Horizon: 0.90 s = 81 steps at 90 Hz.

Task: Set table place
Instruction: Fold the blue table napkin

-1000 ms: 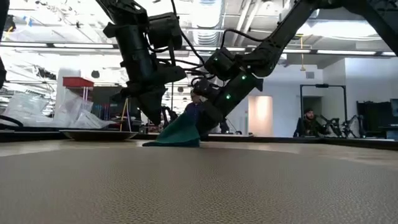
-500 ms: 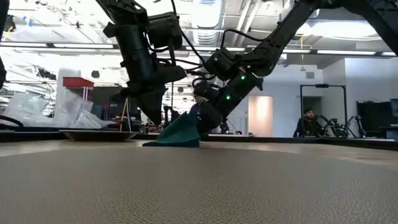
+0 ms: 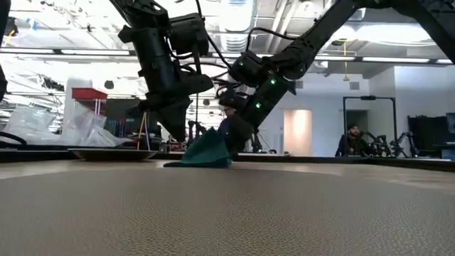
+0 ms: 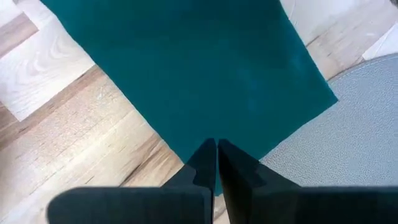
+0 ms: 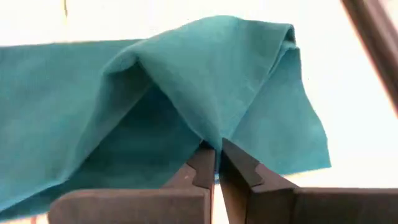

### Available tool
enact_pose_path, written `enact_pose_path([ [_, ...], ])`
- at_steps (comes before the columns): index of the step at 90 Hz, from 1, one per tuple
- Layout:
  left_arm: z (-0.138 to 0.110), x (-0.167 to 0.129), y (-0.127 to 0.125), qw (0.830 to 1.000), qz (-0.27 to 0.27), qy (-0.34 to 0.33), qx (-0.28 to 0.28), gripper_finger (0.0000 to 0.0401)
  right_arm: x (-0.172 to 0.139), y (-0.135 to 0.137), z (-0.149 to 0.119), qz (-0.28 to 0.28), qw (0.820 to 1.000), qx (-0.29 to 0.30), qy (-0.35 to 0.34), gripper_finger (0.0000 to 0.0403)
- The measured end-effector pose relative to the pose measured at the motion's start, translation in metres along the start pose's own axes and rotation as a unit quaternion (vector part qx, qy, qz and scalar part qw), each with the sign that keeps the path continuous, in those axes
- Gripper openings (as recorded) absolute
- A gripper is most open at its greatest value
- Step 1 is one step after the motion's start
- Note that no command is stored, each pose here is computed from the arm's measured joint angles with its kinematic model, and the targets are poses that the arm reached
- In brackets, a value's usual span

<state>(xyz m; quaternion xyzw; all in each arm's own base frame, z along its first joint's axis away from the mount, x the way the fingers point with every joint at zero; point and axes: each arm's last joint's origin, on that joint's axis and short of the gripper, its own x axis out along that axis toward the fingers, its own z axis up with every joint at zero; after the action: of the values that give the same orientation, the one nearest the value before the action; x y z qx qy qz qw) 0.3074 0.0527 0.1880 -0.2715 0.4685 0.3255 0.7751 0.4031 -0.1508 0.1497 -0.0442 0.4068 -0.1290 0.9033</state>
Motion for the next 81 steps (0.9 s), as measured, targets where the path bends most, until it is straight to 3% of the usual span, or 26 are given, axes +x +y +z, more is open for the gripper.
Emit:
enact_pose_path([
  [25,0.005,0.003,-0.005,0.999,-0.018,-0.028,-0.019,0.0000,-0.001,-0.013,0.000,-0.009,1.000,0.009,0.017,0.0000],
  [42,0.005,0.014,-0.025,0.996,-0.063,-0.062,-0.011,0.0000,-0.001,-0.022,-0.002,-0.016,1.000,0.015,0.018,0.0000],
  [81,-0.019,0.044,-0.049,0.996,-0.087,-0.021,0.013,0.0000,-0.001,-0.030,-0.006,-0.019,0.999,0.023,0.028,0.0000],
])
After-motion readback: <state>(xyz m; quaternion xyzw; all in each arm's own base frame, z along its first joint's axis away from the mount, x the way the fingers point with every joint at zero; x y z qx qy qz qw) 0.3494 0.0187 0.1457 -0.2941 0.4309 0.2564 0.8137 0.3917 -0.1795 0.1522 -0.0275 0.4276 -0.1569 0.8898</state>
